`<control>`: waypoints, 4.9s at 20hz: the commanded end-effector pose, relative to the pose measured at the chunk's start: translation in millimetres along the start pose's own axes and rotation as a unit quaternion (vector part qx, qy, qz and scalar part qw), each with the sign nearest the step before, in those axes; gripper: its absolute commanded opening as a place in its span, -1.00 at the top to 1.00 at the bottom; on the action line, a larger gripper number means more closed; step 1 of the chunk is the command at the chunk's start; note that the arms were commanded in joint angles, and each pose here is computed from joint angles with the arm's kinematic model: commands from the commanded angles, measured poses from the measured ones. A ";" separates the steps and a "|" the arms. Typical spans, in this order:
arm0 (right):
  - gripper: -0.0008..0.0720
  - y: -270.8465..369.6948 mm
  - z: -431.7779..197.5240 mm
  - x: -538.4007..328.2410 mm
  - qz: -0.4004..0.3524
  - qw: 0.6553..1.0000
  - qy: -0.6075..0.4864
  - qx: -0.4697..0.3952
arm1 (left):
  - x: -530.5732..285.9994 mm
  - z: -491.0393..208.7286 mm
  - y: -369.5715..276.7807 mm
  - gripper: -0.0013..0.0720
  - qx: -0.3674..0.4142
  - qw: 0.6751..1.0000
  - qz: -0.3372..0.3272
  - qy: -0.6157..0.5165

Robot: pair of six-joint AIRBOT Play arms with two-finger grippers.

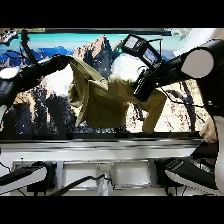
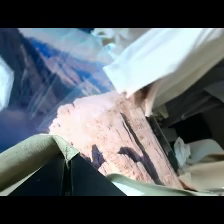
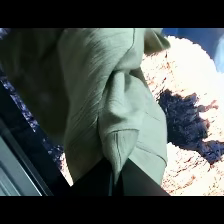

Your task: Fold the clothes and pants, and hang the long-sleeved shirts on hangers.

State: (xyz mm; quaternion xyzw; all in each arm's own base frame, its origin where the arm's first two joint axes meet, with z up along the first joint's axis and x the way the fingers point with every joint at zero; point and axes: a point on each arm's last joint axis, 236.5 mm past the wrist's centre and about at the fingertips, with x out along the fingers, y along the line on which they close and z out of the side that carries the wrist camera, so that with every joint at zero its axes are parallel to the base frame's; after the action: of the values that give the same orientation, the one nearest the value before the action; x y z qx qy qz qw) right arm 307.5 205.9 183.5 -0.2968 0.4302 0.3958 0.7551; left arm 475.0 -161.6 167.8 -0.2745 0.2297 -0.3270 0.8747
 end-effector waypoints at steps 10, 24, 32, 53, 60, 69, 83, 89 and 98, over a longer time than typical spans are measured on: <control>0.91 -126.8 29.8 -27.0 -0.201 0.954 -0.143 0.170 | -77.9 4.9 -107.0 0.94 0.172 0.984 -0.038 0.018; 0.91 -156.6 70.8 -89.8 -0.260 0.918 -0.254 0.159 | -58.4 -98.0 -117.6 0.93 0.159 0.973 -0.077 0.149; 0.91 -158.2 89.0 -160.2 -0.285 0.887 -0.316 0.179 | -44.9 -111.0 -116.3 -0.48 0.146 0.974 -0.078 0.154; 0.91 -168.6 -133.6 -443.7 -0.671 0.551 -0.300 0.396 | -31.7 -33.5 -74.2 -0.37 0.154 0.987 0.037 0.003; 0.91 -217.8 -236.9 -424.4 -0.716 0.393 -0.220 0.533 | -34.8 -28.7 -76.1 -0.38 0.158 0.987 0.039 -0.005; 0.91 -242.5 -308.9 -475.5 -0.765 0.287 -0.254 0.518 | -34.7 -29.0 -75.9 -0.37 0.158 0.987 0.039 -0.005; 0.91 -271.8 -381.0 -494.0 -0.744 0.281 -0.302 0.526 | -34.5 -31.4 -77.3 -0.37 0.158 0.987 0.036 0.000; -0.03 -268.5 -373.8 -501.2 -0.755 0.299 -0.289 0.507 | -34.5 -34.5 -79.2 -0.38 0.157 0.987 0.031 0.006; -0.04 -216.2 -237.9 -596.3 -0.780 0.326 -0.450 0.287 | -49.2 -29.7 -101.8 -0.38 0.192 0.981 0.012 -0.003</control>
State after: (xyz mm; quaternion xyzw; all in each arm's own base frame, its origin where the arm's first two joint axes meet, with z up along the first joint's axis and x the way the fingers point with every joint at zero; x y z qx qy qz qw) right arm 208.6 -335.6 583.3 -0.0024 -0.2459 -0.5085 0.8252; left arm 385.5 -201.9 209.7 -0.1138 0.1794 -0.3472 0.9134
